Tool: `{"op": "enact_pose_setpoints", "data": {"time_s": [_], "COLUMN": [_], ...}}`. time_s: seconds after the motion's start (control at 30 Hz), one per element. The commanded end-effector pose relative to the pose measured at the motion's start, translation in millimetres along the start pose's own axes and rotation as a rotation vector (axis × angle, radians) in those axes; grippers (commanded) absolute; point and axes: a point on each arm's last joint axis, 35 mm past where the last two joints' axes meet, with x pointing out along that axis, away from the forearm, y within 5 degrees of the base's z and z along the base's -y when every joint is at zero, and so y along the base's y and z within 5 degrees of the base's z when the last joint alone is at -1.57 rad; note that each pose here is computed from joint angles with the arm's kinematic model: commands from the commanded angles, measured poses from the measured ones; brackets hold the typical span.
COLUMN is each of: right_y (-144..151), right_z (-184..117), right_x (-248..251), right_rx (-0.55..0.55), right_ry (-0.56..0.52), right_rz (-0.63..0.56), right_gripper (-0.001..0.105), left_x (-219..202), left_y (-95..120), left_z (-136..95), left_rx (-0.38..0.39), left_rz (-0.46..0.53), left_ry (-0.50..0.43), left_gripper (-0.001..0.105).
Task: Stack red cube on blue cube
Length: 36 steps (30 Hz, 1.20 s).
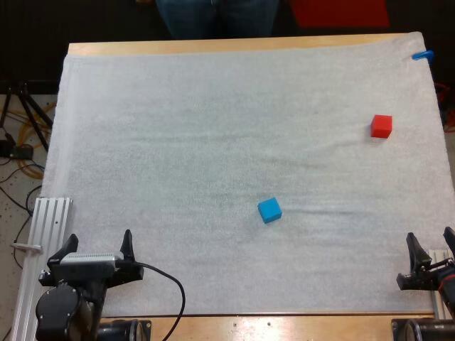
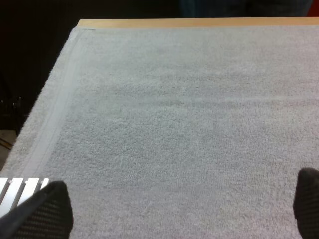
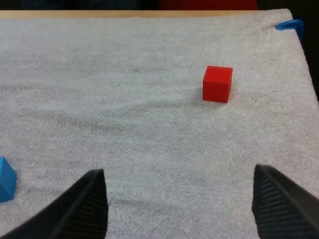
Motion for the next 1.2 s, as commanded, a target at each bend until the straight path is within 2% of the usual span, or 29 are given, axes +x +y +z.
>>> {"op": "enact_pose_setpoints", "data": {"time_s": [0.0, 0.33, 0.7, 0.8, 0.93, 1.1, 1.17], "right_y": [-1, -1, -1, -5, -13, -22, -27], "right_z": [1, 1, 6, 15, 35, 63, 78], "right_x": [1, 1, -4, -9, -6, -1, 4], "right_rx": [0.002, 0.002, 0.028, 0.032, 0.052, 0.057, 0.061], "right_ry": [0.006, 0.006, -0.004, 0.017, 0.065, 0.086, 0.09], "right_rz": [0.002, 0.002, -0.002, -0.022, -0.02, 0.008, 0.053], "right_gripper": [0.061, 0.061, 0.061, 0.061, 0.061, 0.061, 0.061], "left_x": [1, 1, -6, -17, -36, -37, -37], "left_y": [-1, -1, -5, -9, -16, -26, -32], "left_z": [1, 1, 4, 14, 31, 55, 64], "left_rx": [0.0, 0.004, 0.033, 0.05, 0.112, 0.175, 0.198], "left_rz": [-0.007, -0.013, -0.114, -0.157, -0.265, -0.394, -0.482], "left_ry": [0.008, 0.01, 0.035, -0.001, -0.049, 0.012, 0.043], "left_gripper": [0.087, 0.087, 0.087, 0.087, 0.087, 0.087, 0.087]}}
